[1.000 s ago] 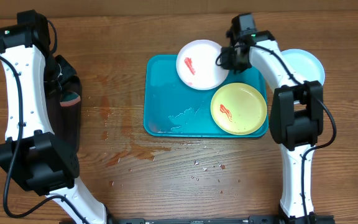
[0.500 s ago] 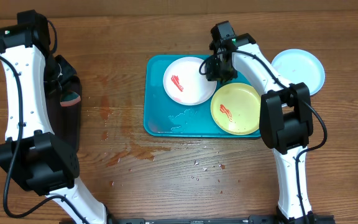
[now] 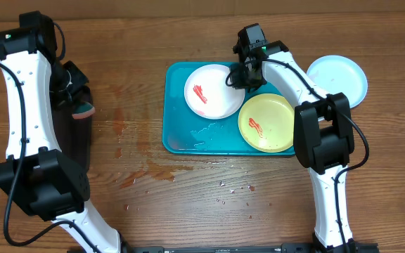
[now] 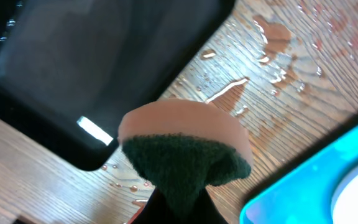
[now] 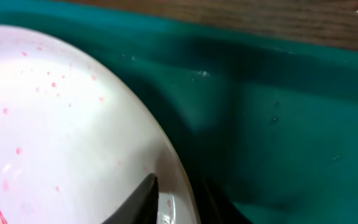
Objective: Clean dirty plates on tray and stack at the side
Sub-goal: 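Bring the sponge in the left gripper onto the white plate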
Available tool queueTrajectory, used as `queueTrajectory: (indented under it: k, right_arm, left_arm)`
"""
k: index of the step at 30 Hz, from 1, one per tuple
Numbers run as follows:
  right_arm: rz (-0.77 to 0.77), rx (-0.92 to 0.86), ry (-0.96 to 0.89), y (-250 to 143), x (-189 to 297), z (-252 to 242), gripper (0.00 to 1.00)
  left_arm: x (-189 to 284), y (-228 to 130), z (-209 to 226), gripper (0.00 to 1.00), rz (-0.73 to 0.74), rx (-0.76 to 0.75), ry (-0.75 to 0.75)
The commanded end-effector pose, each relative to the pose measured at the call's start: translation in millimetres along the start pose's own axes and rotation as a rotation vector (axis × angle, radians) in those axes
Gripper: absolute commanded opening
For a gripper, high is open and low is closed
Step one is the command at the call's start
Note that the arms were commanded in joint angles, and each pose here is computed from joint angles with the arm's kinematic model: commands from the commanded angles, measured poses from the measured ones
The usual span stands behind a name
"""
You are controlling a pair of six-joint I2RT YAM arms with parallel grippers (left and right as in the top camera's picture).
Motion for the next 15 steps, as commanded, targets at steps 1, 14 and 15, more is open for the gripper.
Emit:
queueTrajectory:
  k: [1,14,15]
  right_arm:
    - [0.063,0.005,0.063,-13,-6,13,0.20]
    - [0.164,-0.137,0.073,-30,-6,25,0.05]
    - [0.174,-0.140,0.085,-32,-5,27,0.05]
  left_arm:
    - [1,-24,-27,0.04,0.084,-0.175,-0.138]
    - [-62,-144,-142,0.04,0.155,-0.496,-0.343]
    - [-65,-154,-153,0.04,0.142,-0.487,-0.372]
Point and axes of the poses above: each gripper's point midway between its finger pads, its own x axis back along the fingers, its own z axis along the line the jaws close on, y = z × x, the point moved 7 cm from there along x, back along the fingers, and after that the axes turned 7 degrees about x, right-handed, at the moved point
